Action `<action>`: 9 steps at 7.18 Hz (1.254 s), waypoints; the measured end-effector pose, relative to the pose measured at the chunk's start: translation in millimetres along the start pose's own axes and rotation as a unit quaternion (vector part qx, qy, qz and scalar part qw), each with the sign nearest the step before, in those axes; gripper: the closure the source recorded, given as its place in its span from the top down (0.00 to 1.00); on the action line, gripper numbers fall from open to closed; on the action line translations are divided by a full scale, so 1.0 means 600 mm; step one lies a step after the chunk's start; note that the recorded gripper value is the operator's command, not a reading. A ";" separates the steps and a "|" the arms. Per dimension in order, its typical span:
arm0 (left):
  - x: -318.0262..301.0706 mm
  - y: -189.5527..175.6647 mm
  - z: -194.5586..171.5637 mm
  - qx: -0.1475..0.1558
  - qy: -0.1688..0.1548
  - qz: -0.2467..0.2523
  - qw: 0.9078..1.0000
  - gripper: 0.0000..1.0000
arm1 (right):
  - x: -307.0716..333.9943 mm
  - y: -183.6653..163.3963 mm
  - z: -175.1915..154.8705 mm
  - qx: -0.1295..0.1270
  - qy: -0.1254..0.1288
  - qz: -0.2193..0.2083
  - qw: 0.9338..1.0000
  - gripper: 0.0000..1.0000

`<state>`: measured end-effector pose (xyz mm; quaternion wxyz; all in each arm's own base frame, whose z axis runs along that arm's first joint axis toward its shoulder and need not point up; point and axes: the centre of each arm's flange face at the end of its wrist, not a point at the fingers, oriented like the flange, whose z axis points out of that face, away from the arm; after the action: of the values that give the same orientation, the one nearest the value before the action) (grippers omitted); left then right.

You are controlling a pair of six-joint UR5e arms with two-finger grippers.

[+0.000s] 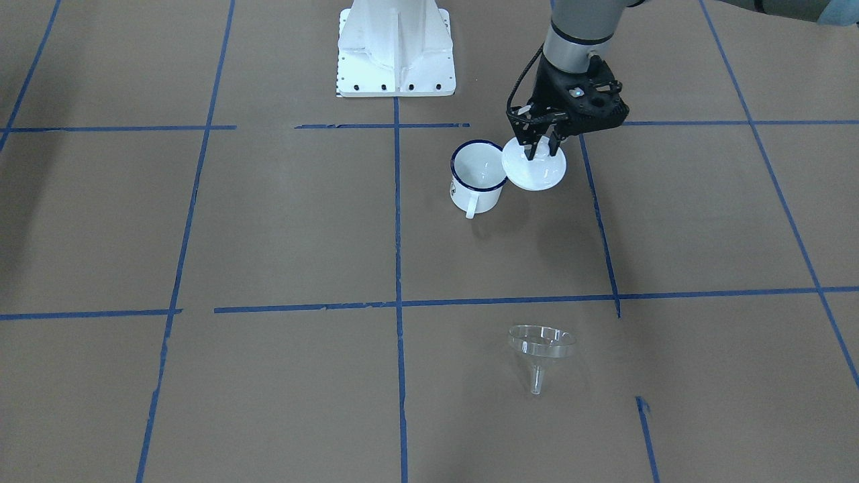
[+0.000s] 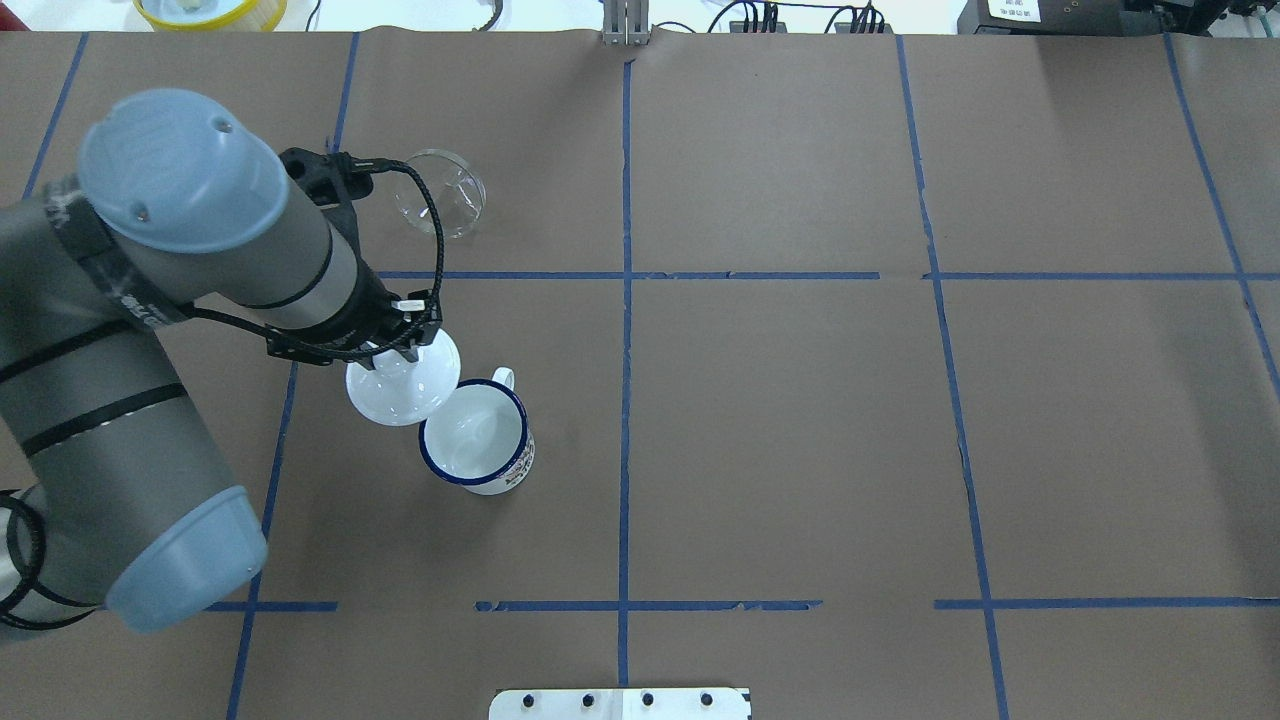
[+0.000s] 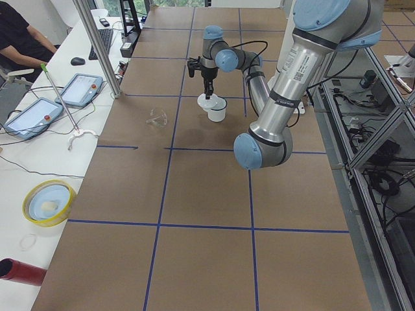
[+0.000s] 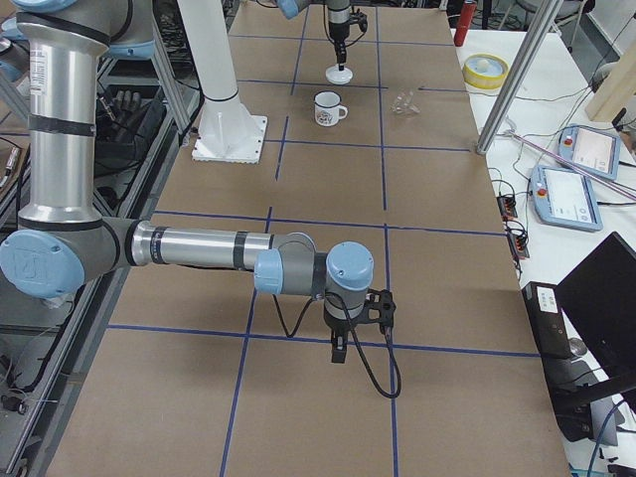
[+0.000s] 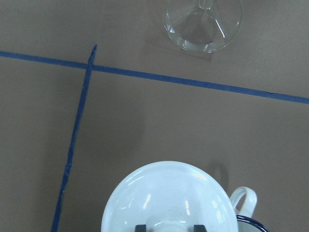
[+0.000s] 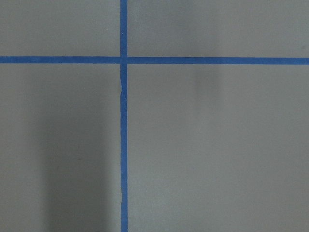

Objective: Remove funnel from cup
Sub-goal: 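Lift the white lid and carry it over the mug with the left gripper, then lower the white lid onto the mug's rim with the left gripper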

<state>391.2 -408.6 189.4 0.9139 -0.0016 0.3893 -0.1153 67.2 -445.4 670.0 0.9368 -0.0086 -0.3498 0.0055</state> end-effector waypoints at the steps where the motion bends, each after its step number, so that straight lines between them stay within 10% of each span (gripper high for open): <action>1: 0.032 0.018 0.019 -0.010 -0.002 -0.009 1.000 0.00 | 0.000 0.000 0.000 0.000 0.000 0.000 1.000 1.00; 9: 0.068 0.078 0.075 -0.018 -0.021 -0.028 0.999 0.00 | 0.000 0.000 0.000 0.000 0.000 0.000 1.000 1.00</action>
<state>460.6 -375.9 187.4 0.9179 -0.0315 0.3722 -0.1339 67.2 -445.4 670.0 0.9368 -0.0086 -0.3498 0.0056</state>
